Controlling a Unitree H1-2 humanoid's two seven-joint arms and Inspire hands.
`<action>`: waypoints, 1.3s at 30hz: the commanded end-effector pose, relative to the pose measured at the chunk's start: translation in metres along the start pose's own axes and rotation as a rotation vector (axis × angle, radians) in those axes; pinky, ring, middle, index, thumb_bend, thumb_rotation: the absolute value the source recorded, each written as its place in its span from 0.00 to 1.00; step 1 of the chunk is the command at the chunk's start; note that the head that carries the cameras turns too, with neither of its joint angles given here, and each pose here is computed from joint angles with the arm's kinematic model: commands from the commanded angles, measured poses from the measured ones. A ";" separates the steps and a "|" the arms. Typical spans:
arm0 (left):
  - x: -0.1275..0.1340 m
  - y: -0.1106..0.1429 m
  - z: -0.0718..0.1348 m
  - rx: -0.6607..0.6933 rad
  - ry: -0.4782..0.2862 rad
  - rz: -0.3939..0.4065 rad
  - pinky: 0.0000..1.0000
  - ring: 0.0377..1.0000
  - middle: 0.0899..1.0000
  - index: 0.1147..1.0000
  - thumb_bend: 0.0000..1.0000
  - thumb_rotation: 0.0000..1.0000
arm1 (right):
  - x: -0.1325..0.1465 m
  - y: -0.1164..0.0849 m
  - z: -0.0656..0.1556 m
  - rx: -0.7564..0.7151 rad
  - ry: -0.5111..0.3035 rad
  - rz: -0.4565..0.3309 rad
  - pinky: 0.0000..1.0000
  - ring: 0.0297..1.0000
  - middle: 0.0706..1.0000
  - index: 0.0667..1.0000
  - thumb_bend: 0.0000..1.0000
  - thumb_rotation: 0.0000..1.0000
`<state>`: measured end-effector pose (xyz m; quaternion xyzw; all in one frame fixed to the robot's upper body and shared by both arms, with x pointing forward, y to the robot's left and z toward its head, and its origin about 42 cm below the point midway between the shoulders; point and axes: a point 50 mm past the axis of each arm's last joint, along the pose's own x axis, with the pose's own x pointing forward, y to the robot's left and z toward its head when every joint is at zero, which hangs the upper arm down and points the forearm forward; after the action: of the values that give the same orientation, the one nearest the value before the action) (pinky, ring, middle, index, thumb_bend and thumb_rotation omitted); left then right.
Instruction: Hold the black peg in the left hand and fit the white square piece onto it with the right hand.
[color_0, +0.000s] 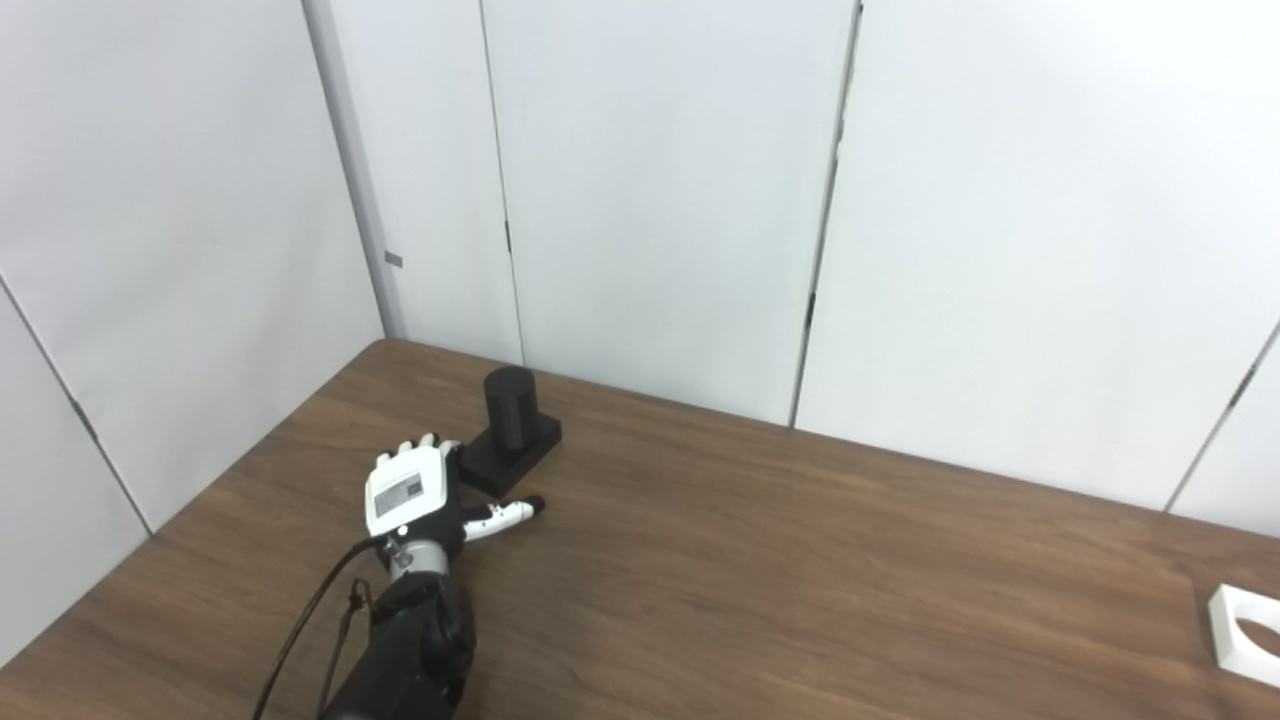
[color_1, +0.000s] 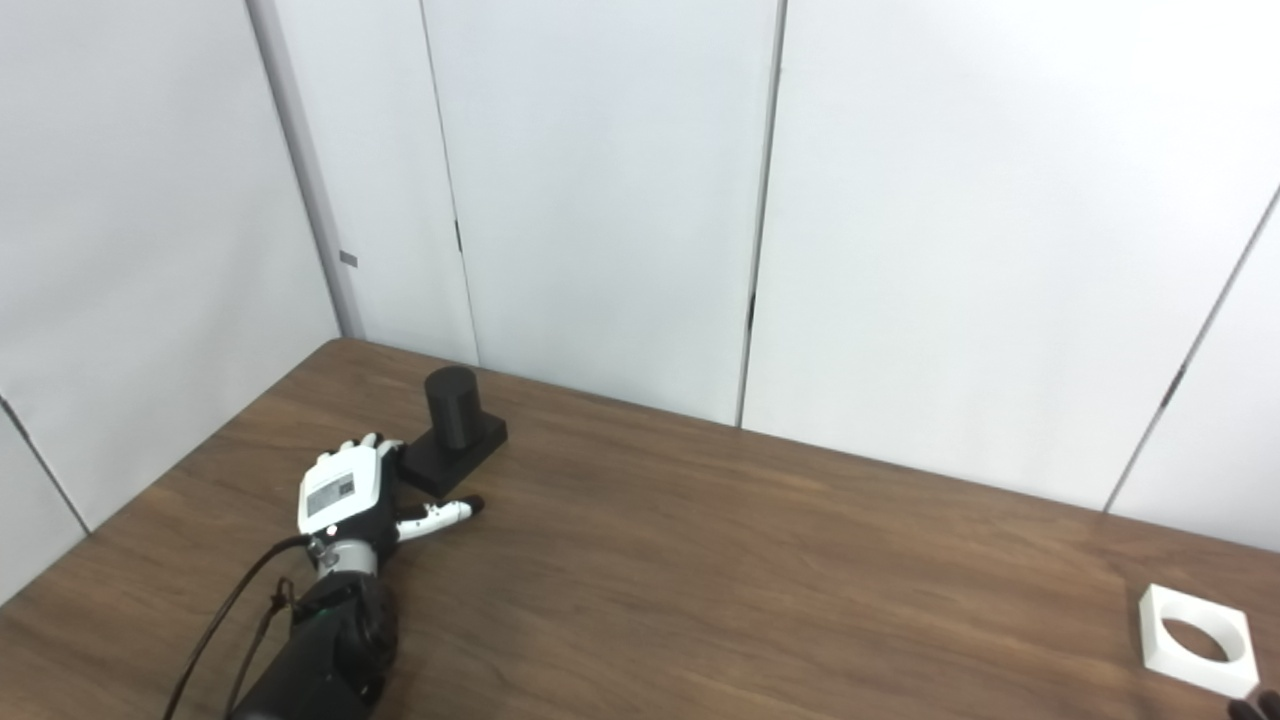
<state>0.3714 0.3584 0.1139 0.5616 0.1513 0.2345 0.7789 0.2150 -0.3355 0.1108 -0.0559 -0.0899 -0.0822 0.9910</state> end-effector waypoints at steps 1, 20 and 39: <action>0.020 0.026 0.016 -0.004 -0.026 0.111 1.00 0.97 0.94 0.80 0.96 0.68 | -0.023 0.007 -0.020 0.031 0.106 -0.018 0.90 0.93 0.90 0.94 0.84 0.97; 0.030 0.023 0.021 -0.003 0.002 0.113 1.00 0.96 0.90 0.74 0.90 0.64 | -0.023 0.006 -0.020 0.017 0.087 0.017 0.93 0.96 0.93 0.98 0.83 0.99; 0.033 0.019 0.022 -0.090 -0.052 0.199 0.93 0.83 0.73 0.42 0.51 0.06 | -0.022 0.008 -0.019 0.037 0.104 0.021 0.93 0.98 0.94 0.99 0.82 0.97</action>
<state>0.3895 0.3571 0.1115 0.5396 0.1140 0.2788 0.7862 0.2145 -0.3330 0.1096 -0.0515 -0.0771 -0.0637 0.9937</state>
